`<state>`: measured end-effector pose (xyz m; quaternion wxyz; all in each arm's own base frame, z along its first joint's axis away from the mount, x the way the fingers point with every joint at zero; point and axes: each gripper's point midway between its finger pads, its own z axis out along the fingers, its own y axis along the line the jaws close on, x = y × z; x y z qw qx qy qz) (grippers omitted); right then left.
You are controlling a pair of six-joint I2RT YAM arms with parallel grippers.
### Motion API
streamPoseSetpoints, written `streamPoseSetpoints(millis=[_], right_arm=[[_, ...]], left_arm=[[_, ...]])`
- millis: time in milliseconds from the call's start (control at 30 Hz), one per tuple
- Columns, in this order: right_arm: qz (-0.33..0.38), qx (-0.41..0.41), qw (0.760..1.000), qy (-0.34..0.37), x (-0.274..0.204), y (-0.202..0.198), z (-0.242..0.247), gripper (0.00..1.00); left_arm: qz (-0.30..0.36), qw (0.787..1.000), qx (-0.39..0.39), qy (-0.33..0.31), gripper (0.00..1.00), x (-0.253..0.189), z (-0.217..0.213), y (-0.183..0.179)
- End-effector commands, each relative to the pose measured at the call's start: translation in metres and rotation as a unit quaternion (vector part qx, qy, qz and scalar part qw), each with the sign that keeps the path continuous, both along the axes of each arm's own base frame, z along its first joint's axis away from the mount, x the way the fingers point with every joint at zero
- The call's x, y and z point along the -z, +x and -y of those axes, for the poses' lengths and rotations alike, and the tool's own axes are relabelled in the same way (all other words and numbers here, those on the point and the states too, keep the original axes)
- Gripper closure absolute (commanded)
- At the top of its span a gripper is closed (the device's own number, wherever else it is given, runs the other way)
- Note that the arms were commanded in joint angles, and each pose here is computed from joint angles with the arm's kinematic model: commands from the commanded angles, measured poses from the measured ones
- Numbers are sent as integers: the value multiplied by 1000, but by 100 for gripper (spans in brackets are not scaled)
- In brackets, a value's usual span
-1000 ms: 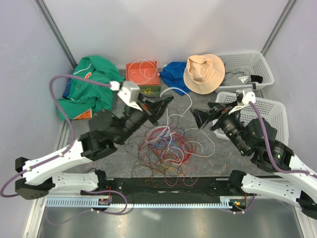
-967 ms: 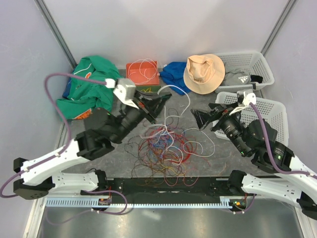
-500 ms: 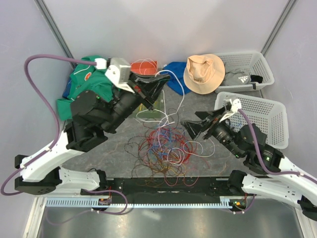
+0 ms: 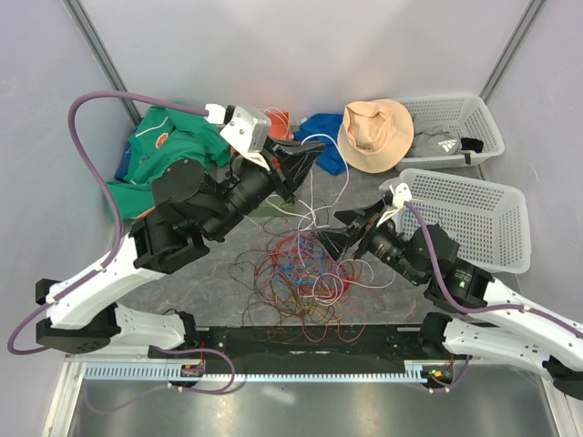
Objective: Untangle the cables
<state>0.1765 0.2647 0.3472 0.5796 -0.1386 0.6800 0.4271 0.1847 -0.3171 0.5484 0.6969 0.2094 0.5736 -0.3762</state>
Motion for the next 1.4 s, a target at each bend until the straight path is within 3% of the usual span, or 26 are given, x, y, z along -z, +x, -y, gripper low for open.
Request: streamPoseSetpoints(millis=[0, 67, 100, 200, 333, 433, 600, 867, 1133, 1367], right_arm=[[21, 43, 999, 26, -12, 15, 5, 14], [18, 68, 997, 30, -9, 25, 4, 21], [9, 97, 995, 36, -2, 33, 9, 34], [13, 119, 990, 70, 3, 43, 7, 56], [5, 138, 988, 74, 17, 55, -3, 61], [-27, 163, 986, 14, 56, 67, -8, 55], [-55, 180, 982, -22, 99, 67, 0, 39], [-112, 202, 970, -82, 164, 56, 23, 25], [-159, 228, 953, -119, 209, 44, 48, 18], [-186, 235, 941, -155, 234, 34, 63, 2]], left_arm=[[22, 1000, -9, -11, 98, -19, -11, 0], [18, 1000, 1, -17, 98, -20, -8, -3], [15, 1000, 7, -20, 98, -20, -7, -5], [5, 999, 34, -33, 98, -20, 0, -12], [10, 997, 55, -49, 98, -25, 2, -19], [23, 997, 46, -52, 98, -38, -5, -18], [42, 997, 26, -61, 98, -57, -18, -16], [88, 993, 2, -78, 98, -101, -34, -17], [126, 986, -16, -111, 98, -145, -59, -22], [150, 980, -27, -129, 98, -169, -73, -27]])
